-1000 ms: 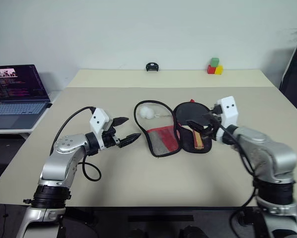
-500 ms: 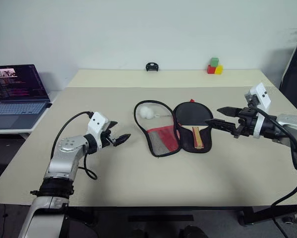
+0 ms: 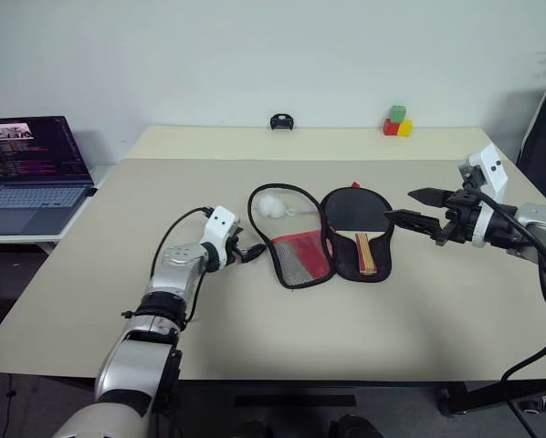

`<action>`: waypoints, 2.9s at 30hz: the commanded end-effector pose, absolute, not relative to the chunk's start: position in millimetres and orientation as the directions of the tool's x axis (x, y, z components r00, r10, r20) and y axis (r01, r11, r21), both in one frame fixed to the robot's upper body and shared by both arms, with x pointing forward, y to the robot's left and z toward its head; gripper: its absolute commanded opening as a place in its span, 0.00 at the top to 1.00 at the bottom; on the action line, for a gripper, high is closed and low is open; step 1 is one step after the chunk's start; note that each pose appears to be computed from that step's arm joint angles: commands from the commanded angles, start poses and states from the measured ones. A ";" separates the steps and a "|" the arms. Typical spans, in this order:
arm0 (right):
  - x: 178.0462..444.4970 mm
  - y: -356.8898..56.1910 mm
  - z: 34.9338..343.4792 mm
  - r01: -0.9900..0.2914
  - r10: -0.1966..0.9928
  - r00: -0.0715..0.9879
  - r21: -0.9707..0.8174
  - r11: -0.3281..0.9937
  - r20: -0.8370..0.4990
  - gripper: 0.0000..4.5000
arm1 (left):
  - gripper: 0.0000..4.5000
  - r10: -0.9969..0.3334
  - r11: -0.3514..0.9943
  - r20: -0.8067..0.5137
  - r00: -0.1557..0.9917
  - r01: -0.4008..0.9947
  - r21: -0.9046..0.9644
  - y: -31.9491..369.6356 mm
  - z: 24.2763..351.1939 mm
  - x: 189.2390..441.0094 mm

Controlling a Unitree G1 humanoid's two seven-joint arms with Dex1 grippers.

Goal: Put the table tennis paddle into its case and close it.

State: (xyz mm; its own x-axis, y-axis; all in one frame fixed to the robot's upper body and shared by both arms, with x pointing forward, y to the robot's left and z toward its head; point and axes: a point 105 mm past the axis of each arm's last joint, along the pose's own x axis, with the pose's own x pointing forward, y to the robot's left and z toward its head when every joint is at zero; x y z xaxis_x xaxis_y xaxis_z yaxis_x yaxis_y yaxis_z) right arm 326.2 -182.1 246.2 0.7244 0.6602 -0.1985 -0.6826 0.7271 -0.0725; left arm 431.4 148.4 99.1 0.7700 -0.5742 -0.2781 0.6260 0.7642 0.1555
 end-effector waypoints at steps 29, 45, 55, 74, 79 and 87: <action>320.5 -222.6 229.6 -0.463 0.449 0.872 -0.031 0.886 -0.195 0.03 | 0.00 -0.898 0.439 0.138 0.418 0.868 0.230 -9.4 238.2 420.8; 385.7 -223.2 174.1 -0.369 0.378 0.864 0.092 0.925 -0.332 0.02 | 0.00 -0.880 0.467 0.011 0.475 0.860 0.207 110.8 207.7 368.8; 412.2 -214.6 145.3 -0.383 0.376 0.842 0.061 0.922 -0.387 0.02 | 0.00 -0.858 0.502 -0.014 0.514 0.843 0.191 130.8 204.2 348.1; 423.9 -179.4 115.1 -0.454 0.462 0.750 0.139 0.880 -0.473 0.05 | 0.00 -0.842 0.528 -0.017 0.540 0.828 0.188 135.3 205.9 345.6; 423.9 -175.6 110.7 -0.452 0.466 0.741 0.156 0.879 -0.483 0.36 | 0.00 -0.838 0.533 -0.020 0.546 0.825 0.188 136.9 204.2 344.9; 418.0 -150.3 118.3 -0.474 0.574 0.704 0.326 0.818 -0.419 0.91 | 0.00 -0.838 0.529 -0.043 0.545 0.828 0.183 142.7 197.7 340.3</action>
